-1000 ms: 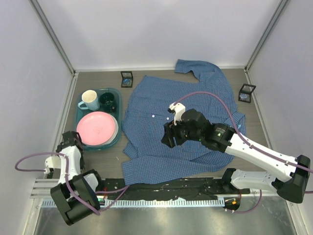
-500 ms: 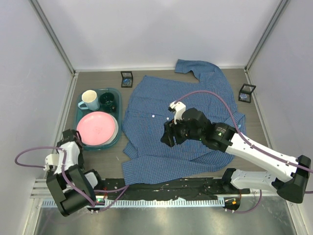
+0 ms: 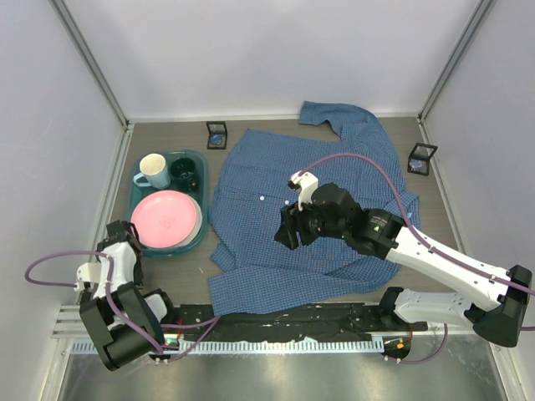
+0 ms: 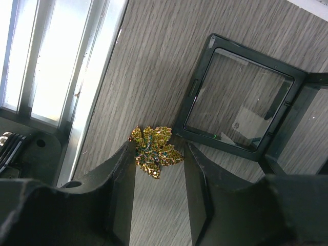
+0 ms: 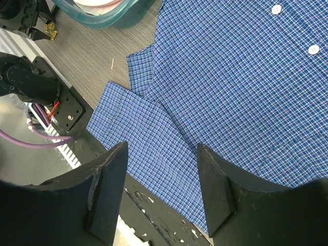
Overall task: Remove the brooch from the garment
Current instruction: Pick up the brooch from the corner of the board.
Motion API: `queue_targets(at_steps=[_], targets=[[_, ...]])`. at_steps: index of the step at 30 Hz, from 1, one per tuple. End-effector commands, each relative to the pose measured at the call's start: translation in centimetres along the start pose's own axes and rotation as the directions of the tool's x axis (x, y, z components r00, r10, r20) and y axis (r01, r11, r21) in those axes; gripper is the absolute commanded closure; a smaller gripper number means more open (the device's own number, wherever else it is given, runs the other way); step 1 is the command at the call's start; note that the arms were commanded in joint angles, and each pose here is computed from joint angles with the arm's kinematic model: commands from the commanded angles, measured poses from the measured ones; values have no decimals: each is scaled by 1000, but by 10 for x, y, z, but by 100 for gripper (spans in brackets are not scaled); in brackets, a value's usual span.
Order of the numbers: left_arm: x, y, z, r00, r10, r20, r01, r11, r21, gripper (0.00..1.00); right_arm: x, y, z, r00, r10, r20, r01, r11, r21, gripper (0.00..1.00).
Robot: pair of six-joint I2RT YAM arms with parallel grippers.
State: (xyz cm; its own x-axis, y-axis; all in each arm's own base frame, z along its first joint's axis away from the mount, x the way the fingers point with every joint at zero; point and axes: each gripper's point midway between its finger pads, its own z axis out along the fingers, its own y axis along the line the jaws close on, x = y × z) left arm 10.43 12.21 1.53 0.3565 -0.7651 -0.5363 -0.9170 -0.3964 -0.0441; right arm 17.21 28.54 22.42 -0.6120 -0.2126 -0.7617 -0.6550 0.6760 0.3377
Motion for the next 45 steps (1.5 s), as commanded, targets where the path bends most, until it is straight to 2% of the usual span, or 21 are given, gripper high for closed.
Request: queue_targets(at_steps=[1, 17, 19, 22, 28, 45], targets=[[0, -2, -4, 999, -50, -17, 50, 999, 4, 68, -25, 8, -7, 997, -8, 78, 10, 1000, -29, 39], [-7, 9, -13, 999, -53, -4, 53, 998, -26, 81, -16, 8, 2, 998, 15, 60, -13, 999, -40, 39], [-7, 9, -13, 998, -58, -7, 58, 998, -26, 86, -16, 8, 2, 998, 15, 60, -13, 999, -40, 39], [-7, 9, -14, 998, -54, -8, 54, 998, -34, 87, -13, 7, 4, 998, 16, 53, -14, 999, -39, 39], [-12, 7, -19, 999, -42, -4, 42, 998, -36, 100, -12, 7, 6, 999, 20, 50, -18, 999, -41, 39], [-19, 15, -28, 1000, 7, 1, -7, 996, -88, 100, -10, 8, 9, 999, 22, 45, -20, 999, -49, 39]])
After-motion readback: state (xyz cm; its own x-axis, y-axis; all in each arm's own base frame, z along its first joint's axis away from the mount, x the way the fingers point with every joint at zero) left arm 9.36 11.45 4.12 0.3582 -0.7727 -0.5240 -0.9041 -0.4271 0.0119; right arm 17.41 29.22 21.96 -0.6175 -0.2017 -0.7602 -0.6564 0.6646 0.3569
